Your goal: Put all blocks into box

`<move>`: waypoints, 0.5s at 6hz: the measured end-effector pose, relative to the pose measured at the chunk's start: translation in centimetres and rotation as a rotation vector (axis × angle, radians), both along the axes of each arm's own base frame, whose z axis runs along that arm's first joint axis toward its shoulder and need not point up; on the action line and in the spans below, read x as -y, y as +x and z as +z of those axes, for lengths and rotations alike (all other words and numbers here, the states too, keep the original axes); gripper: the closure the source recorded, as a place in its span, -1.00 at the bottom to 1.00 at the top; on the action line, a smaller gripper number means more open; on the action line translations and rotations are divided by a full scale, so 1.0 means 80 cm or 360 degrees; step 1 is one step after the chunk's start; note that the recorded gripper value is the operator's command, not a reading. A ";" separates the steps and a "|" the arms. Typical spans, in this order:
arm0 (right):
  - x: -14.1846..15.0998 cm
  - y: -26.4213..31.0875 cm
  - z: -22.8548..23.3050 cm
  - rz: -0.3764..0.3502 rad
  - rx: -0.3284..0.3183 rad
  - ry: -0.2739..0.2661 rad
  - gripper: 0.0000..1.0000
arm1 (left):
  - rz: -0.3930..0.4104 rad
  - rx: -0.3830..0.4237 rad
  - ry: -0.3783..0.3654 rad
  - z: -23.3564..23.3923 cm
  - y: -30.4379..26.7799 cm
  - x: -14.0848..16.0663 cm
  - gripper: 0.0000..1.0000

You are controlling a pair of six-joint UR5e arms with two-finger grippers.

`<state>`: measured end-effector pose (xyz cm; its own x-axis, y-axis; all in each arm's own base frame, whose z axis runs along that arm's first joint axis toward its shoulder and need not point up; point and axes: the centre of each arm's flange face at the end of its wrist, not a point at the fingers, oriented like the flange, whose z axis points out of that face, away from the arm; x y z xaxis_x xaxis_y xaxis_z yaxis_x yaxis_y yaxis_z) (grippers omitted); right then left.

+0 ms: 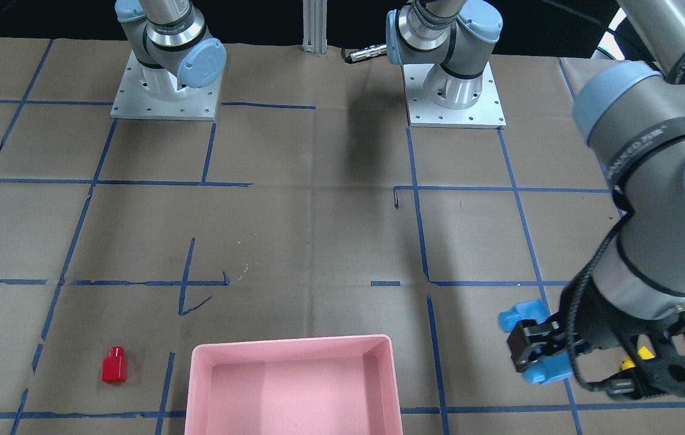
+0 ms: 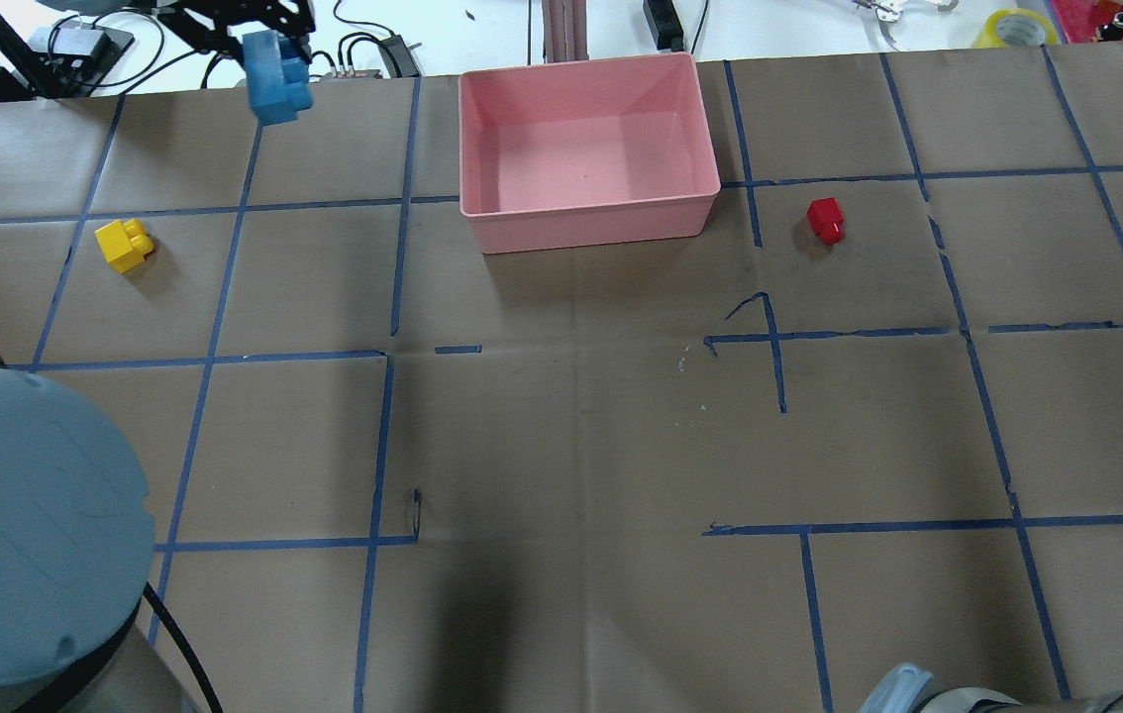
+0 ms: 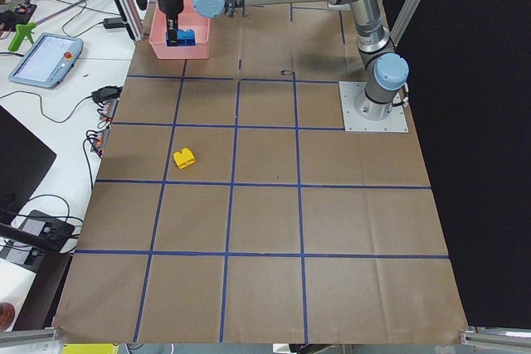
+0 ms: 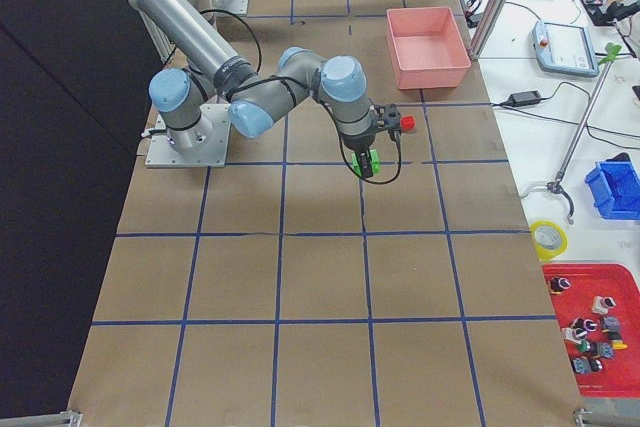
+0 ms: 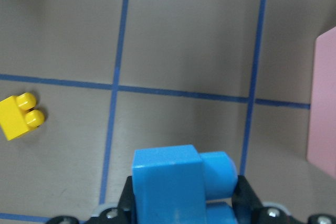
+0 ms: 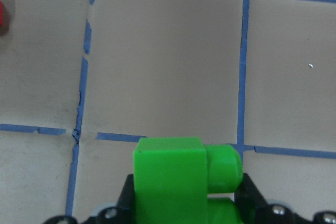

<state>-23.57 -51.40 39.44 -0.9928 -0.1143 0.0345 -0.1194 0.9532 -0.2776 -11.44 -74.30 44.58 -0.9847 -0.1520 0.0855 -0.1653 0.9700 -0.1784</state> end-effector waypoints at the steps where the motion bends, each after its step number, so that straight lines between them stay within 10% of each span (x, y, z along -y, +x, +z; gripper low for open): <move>1: 0.026 0.045 0.022 0.0027 0.0008 -0.0019 0.90 | 0.0037 -0.0057 -0.0003 -0.018 -0.072 0.021 0.51; 3: 0.068 0.159 0.032 0.0094 0.0072 -0.0017 0.90 | 0.0063 -0.0121 0.0030 -0.080 -0.164 0.050 0.50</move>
<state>-10.88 -56.81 41.98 -0.9850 -0.1724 -0.0085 -0.1623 0.9418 -0.2943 -24.55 -78.32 38.15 -0.9686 -0.1930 0.1568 -0.2159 0.9655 -0.1457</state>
